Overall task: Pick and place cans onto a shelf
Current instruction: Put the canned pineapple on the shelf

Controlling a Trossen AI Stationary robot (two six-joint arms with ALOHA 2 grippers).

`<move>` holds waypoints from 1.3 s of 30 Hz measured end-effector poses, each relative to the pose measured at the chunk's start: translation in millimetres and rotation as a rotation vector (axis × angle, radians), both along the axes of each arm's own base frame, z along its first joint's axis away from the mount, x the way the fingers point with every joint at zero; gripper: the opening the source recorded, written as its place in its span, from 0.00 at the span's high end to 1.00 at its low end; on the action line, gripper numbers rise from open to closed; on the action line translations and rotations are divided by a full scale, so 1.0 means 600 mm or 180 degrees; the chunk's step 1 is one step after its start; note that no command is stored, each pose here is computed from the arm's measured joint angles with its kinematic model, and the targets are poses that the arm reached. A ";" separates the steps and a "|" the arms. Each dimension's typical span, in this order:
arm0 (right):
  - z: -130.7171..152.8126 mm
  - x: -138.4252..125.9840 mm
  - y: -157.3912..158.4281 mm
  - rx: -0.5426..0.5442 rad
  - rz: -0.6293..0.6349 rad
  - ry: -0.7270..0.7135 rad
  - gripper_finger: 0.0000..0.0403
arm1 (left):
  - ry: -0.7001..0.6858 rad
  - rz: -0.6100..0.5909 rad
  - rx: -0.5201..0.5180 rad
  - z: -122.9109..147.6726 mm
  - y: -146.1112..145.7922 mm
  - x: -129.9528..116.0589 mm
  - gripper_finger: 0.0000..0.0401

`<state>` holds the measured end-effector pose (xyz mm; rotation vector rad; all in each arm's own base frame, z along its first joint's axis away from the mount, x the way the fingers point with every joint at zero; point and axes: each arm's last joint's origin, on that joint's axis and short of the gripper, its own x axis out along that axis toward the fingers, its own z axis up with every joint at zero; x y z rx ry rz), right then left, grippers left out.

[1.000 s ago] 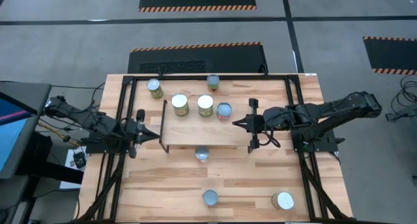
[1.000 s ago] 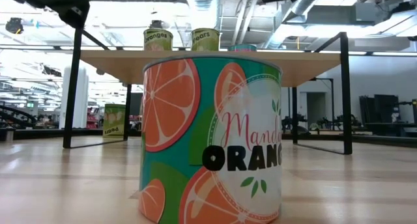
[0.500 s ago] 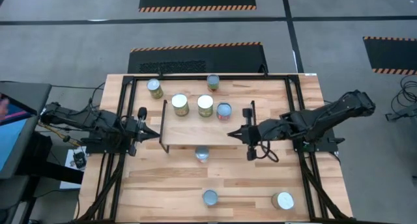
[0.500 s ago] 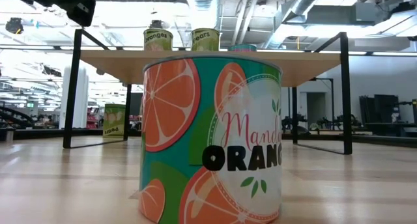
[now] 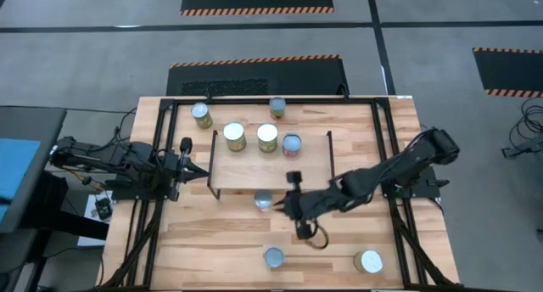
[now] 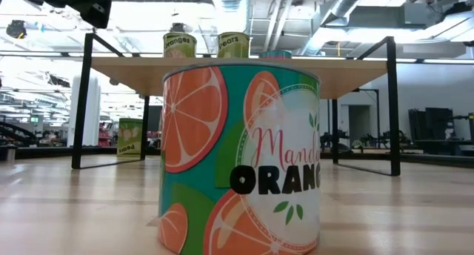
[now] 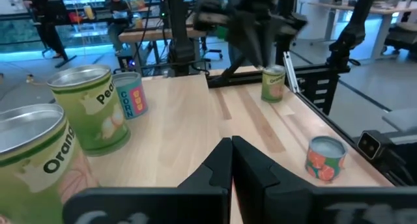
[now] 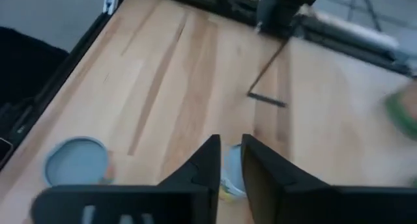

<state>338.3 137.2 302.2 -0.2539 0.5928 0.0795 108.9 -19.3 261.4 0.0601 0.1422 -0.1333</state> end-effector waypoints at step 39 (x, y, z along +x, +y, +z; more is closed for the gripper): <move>-0.129 0.148 -0.007 0.0000 -0.0404 0.1320 0.62 | -0.0005 0.0148 0.0109 0.000 0.002 0.000 1.00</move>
